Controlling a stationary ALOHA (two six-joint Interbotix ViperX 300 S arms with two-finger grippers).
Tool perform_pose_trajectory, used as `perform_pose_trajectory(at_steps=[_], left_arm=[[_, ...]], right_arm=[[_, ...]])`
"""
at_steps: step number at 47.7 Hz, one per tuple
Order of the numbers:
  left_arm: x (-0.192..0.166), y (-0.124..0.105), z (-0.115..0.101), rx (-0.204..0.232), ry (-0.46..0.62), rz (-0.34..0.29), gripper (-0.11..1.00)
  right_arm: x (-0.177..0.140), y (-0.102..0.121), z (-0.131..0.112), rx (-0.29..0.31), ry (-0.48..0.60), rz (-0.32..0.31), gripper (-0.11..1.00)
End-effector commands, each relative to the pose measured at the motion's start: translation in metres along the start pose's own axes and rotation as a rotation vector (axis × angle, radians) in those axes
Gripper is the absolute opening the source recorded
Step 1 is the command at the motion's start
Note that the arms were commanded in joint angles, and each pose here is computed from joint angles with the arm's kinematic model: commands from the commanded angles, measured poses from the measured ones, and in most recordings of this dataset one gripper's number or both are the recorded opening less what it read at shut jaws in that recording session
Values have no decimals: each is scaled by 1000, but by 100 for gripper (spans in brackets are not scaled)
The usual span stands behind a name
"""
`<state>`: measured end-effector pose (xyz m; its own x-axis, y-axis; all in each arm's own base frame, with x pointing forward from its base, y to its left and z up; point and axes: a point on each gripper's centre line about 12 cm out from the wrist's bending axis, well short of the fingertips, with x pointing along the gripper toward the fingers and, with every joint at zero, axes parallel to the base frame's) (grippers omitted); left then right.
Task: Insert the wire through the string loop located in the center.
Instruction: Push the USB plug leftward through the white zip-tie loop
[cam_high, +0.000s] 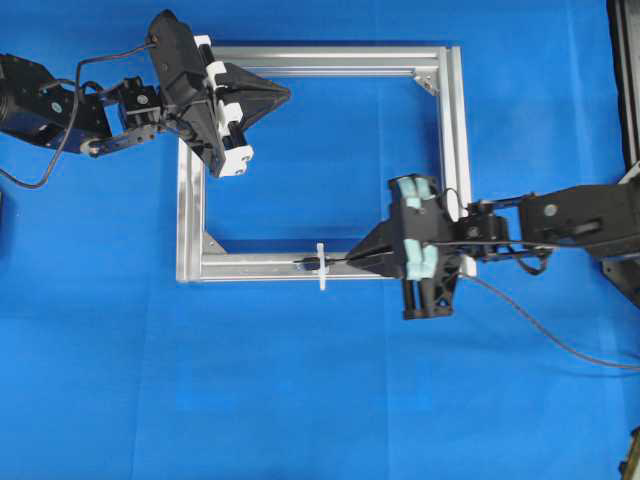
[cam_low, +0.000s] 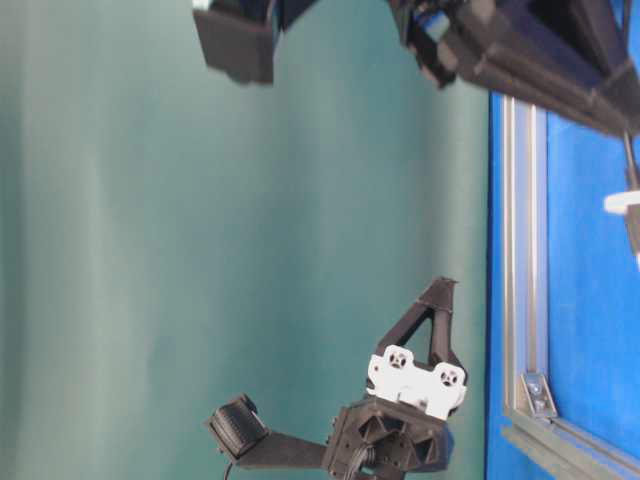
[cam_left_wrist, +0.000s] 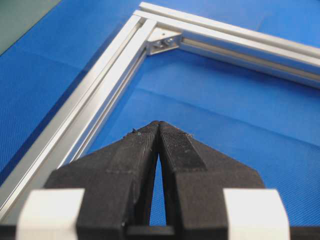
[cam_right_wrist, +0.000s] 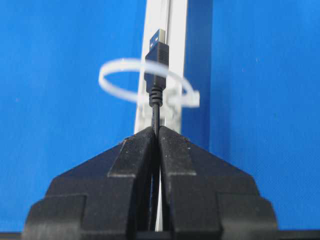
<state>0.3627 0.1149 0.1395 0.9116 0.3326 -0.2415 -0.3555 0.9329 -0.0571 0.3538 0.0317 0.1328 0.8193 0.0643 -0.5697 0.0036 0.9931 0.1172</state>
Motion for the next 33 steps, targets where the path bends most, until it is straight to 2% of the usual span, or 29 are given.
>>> perform_pose_trajectory(at_steps=[1,12,33], left_arm=[[-1,0,16,-5,-46,-2,0],[-2,1,14,-21,-43,-1,0],[-1,-1,14,-17,-40,-6,0]], right_arm=[[4,3,16,1,-45,7,-2],[10,3,18,3,-49,7,-2],[9,3,19,0,-61,9,-2]])
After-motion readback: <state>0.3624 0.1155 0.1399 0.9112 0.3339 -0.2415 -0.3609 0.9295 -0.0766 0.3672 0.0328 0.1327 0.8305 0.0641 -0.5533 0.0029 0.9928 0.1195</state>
